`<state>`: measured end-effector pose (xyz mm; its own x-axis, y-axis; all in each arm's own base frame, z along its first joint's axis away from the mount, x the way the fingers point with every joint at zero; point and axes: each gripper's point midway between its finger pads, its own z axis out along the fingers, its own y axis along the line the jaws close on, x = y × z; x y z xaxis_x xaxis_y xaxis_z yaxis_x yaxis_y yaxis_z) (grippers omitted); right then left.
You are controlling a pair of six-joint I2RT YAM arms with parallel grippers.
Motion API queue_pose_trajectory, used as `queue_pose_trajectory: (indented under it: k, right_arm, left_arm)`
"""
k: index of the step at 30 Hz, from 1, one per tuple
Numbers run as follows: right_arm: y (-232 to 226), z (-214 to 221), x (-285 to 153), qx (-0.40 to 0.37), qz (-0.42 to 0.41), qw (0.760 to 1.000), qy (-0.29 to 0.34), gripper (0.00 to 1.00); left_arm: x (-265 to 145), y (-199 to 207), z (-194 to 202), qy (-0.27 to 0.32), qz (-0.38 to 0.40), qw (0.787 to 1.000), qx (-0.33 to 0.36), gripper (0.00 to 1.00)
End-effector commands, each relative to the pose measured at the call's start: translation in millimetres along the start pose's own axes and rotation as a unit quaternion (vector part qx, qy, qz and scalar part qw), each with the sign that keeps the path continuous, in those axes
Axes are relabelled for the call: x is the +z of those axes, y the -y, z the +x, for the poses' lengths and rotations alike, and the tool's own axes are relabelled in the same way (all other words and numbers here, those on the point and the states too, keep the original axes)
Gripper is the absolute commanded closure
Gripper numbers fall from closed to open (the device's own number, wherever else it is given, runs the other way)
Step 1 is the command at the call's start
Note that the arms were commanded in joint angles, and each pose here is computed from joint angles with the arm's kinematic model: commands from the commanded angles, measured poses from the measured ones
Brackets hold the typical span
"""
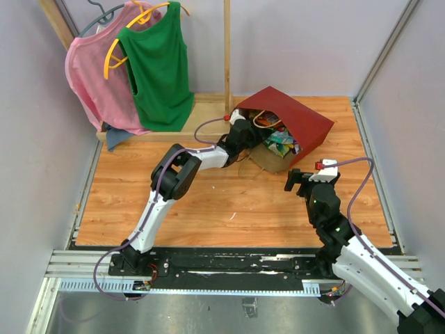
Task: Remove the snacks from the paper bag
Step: Take out the snack from the paper bag.
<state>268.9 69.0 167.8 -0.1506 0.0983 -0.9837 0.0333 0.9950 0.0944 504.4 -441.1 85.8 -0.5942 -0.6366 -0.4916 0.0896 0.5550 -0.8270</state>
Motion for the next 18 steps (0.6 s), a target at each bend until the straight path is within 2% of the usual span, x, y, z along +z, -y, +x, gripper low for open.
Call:
queue_pose_trajectory:
  k: [1, 13, 18]
  right_arm:
    - [-6.1, -6.2, 0.3, 0.005, -0.012, 1.0, 0.012, 0.0]
    - [-7.5, -2.6, 2.4, 0.0, -0.012, 1.0, 0.006, 0.0]
    - [-8.8, -1.6, 3.2, -0.001, -0.014, 1.0, 0.004, 0.0]
  left_arm:
    - [9.8, 6.3, -20.4, 0.027, 0.01, 1.0, -0.005, 0.48]
    - [15.6, 12.1, -3.5, -0.003, 0.034, 0.999, -0.022, 0.61]
    - [7.4, 12.2, 1.3, -0.007, 0.044, 0.999, -0.031, 0.8]
